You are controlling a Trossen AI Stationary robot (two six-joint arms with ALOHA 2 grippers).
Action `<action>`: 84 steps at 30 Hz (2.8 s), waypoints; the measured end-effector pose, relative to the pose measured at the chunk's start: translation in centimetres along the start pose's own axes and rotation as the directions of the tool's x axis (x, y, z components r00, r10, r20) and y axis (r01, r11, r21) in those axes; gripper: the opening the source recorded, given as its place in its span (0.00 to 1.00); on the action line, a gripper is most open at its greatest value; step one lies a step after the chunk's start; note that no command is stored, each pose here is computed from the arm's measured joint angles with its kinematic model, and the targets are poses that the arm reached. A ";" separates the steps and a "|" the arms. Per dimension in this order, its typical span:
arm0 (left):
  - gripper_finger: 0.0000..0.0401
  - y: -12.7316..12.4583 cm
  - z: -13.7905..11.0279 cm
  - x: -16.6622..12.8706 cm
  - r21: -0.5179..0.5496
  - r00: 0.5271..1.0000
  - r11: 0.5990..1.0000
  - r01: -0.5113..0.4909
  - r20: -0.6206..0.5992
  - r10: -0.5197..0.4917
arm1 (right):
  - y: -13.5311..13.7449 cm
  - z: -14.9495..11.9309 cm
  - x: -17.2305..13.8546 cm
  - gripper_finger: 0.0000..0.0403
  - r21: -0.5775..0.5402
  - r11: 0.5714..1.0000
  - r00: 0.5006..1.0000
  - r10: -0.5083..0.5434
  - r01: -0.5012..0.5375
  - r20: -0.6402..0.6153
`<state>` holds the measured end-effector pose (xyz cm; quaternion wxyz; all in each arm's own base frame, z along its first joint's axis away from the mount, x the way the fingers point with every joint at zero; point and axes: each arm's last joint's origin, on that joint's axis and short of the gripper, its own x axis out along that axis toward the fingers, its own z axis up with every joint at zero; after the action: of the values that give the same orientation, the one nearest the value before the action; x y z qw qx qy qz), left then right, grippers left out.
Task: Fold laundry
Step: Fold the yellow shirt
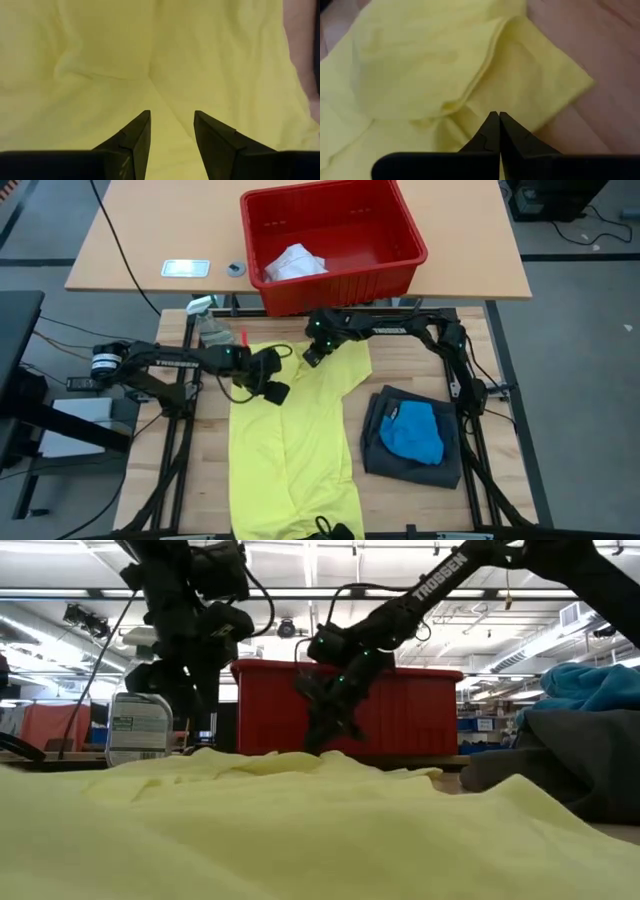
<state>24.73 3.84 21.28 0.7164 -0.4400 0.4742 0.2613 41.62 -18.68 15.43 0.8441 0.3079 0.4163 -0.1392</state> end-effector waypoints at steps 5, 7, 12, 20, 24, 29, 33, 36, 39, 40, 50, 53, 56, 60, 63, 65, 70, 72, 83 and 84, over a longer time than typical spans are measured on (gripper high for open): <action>0.39 1.0 1.4 -0.4 -0.034 1.000 0.999 0.019 0.011 -0.018 | -0.7 1.0 -1.5 0.01 0.052 0.999 0.996 0.013 -0.008 -0.085; 0.39 1.6 2.0 -0.5 -0.033 1.000 0.999 0.018 0.026 -0.017 | -0.8 2.1 -2.6 0.01 -0.010 0.999 0.996 0.030 -0.031 -0.085; 0.39 3.2 4.0 -0.6 -0.007 0.997 1.000 -0.009 0.070 0.009 | -1.6 3.7 -4.6 0.01 -0.276 0.961 0.996 -0.015 -0.009 -0.087; 0.39 4.7 7.3 1.4 -0.006 0.990 1.000 0.017 0.142 -0.016 | -3.5 2.1 -5.3 0.01 -0.290 0.956 0.954 -0.057 -0.033 -0.294; 0.39 4.7 7.8 2.5 -0.002 0.989 1.000 0.026 0.148 -0.026 | -3.5 0.3 -4.8 0.01 -0.290 0.957 0.919 -0.096 -0.021 -0.382; 0.39 4.3 7.5 3.3 0.031 0.992 0.999 0.038 0.117 -0.042 | -3.9 -3.4 -2.7 0.01 -0.223 0.975 0.867 -0.103 -0.010 -0.488; 0.39 3.5 7.1 3.5 0.074 0.992 0.996 0.056 0.111 -0.064 | -2.7 -6.9 -2.9 0.00 -0.198 0.980 0.804 -0.096 -0.028 -0.587; 0.39 2.9 6.7 3.6 0.097 0.992 0.992 0.079 0.092 -0.088 | -0.9 -10.2 -3.9 0.00 -0.183 0.982 0.745 -0.080 -0.057 -0.662; 0.39 2.3 6.2 3.7 0.134 0.991 0.986 0.098 0.075 -0.109 | 1.0 -13.3 -5.5 0.00 -0.153 0.981 0.687 -0.029 -0.120 -0.726; 0.39 2.2 6.1 3.7 0.142 0.991 0.985 0.100 0.071 -0.110 | 1.6 -14.1 -6.1 0.00 -0.133 0.980 0.669 0.002 -0.150 -0.743; 0.39 1.7 5.8 3.9 0.195 0.990 0.979 0.054 0.116 -0.078 | 2.1 -7.3 -9.3 0.00 -0.217 0.966 0.940 0.061 -0.141 -0.337; 0.39 2.4 6.5 3.7 0.159 0.988 0.987 0.025 0.149 -0.049 | 0.0 -4.7 -7.3 0.00 -0.156 0.983 0.966 0.057 -0.099 -0.251; 0.39 3.3 7.3 3.4 0.121 0.986 0.993 0.015 0.166 -0.035 | -1.5 -4.0 -4.9 0.00 -0.133 0.988 0.954 0.034 -0.077 -0.298; 0.39 4.9 8.1 3.1 0.071 0.986 0.997 -0.016 0.165 0.004 | -2.3 -3.8 -2.7 0.00 -0.150 0.986 0.925 0.011 -0.074 -0.380; 0.39 6.2 8.4 2.9 0.029 0.989 0.998 -0.053 0.142 0.049 | -3.0 -4.0 -1.9 0.00 -0.160 0.987 0.895 -0.043 -0.032 -0.443; 0.39 6.8 8.4 2.8 0.019 0.990 0.997 -0.074 0.121 0.072 | -3.3 -3.9 -2.1 0.00 -0.175 0.984 0.879 -0.081 -0.003 -0.469; 0.39 6.6 8.6 2.1 0.047 0.993 0.999 0.010 0.114 -0.015 | -2.3 -3.1 -4.7 0.01 -0.248 0.969 0.878 -0.098 -0.024 -0.468; 0.39 5.5 8.6 1.4 0.118 0.982 0.987 0.106 0.145 -0.122 | -1.3 -2.0 -6.9 0.04 -0.312 0.950 0.912 -0.112 -0.019 -0.396; 0.39 -1.3 6.0 3.9 0.695 0.934 0.713 0.093 0.187 -0.304 | -3.0 -0.3 -8.5 0.39 -0.501 0.865 0.958 -0.164 0.025 -0.235; 0.39 -1.8 6.0 4.3 0.707 0.925 0.702 0.092 0.201 -0.323 | -3.3 -0.3 -8.3 0.41 -0.498 0.867 0.958 -0.161 0.022 -0.239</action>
<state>30.62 8.08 19.00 0.9177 -0.1486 0.3650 0.0498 34.70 -21.16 20.51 0.8214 0.0798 0.5641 -0.0259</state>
